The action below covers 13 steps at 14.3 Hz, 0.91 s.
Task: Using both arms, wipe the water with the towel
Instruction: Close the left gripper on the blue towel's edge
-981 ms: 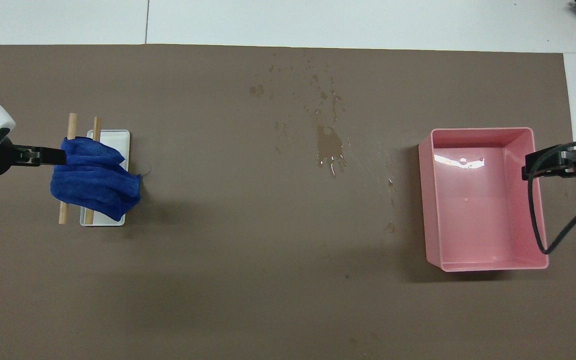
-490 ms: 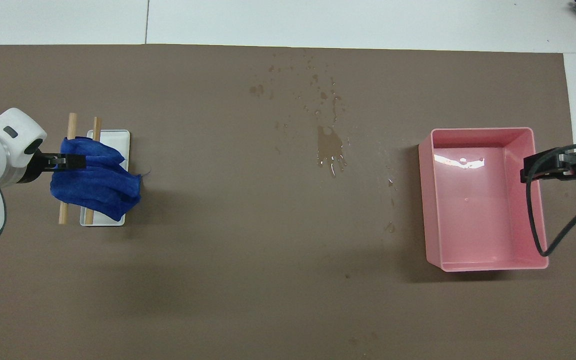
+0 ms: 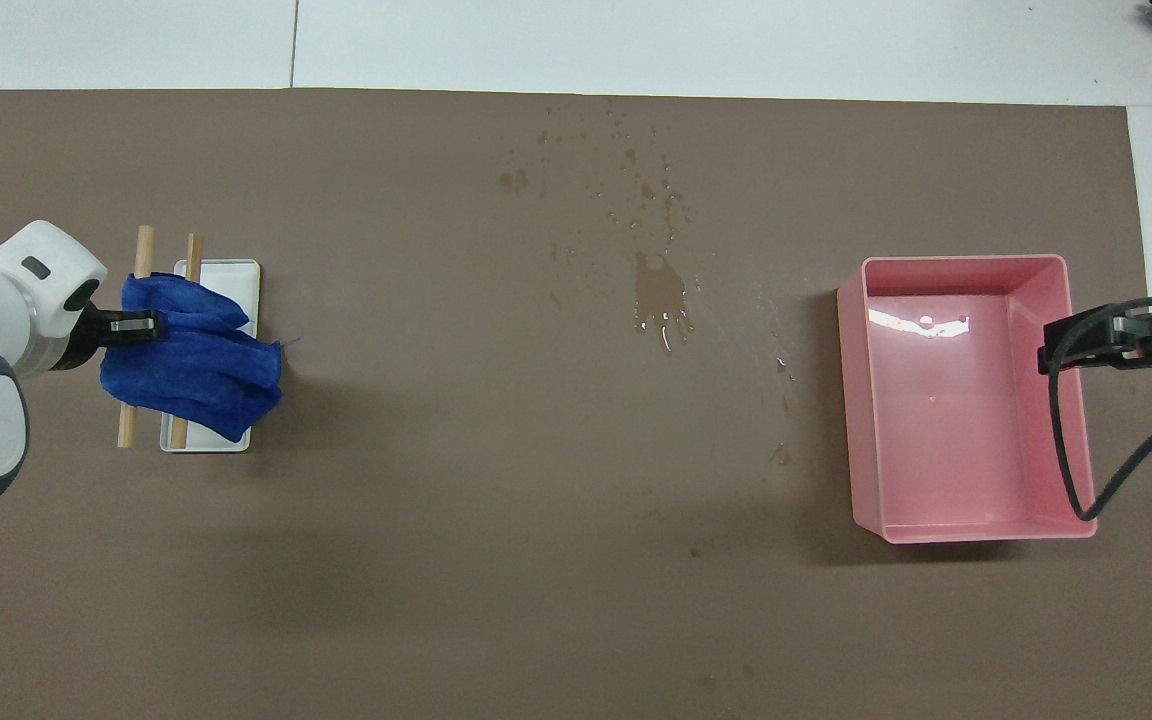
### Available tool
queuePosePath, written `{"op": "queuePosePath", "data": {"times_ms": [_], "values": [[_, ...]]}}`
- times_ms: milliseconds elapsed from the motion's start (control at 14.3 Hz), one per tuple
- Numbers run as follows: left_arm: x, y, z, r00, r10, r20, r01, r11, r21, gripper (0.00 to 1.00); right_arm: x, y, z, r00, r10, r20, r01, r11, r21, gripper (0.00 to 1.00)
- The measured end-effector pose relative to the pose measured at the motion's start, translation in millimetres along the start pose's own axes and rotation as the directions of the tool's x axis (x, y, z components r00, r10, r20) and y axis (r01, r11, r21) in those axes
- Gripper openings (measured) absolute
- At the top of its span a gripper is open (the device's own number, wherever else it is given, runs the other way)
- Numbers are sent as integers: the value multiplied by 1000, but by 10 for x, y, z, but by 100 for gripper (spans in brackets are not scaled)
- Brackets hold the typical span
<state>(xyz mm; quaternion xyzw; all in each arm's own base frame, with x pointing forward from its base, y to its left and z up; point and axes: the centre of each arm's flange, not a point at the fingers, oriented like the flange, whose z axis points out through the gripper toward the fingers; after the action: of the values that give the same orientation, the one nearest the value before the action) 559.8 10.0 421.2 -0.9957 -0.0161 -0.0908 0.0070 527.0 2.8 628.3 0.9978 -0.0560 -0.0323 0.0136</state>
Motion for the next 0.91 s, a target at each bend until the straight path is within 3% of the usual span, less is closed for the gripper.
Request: {"op": "queuePosePath", "data": {"times_ms": [280, 560, 911], "values": [[3, -22, -22, 1000, -12, -3, 12, 1000, 1, 39, -18, 2, 12, 1000, 0, 3, 0, 1000, 0, 100], [5, -64, -145, 1000, -20, -24, 20, 1000, 5, 12, -35, 4, 36, 1000, 0, 9, 0, 1000, -1, 100], [9, -65, -157, 1000, -20, -13, 20, 1000, 5, 12, -41, 4, 54, 1000, 0, 11, 0, 1000, -1, 100]]}}
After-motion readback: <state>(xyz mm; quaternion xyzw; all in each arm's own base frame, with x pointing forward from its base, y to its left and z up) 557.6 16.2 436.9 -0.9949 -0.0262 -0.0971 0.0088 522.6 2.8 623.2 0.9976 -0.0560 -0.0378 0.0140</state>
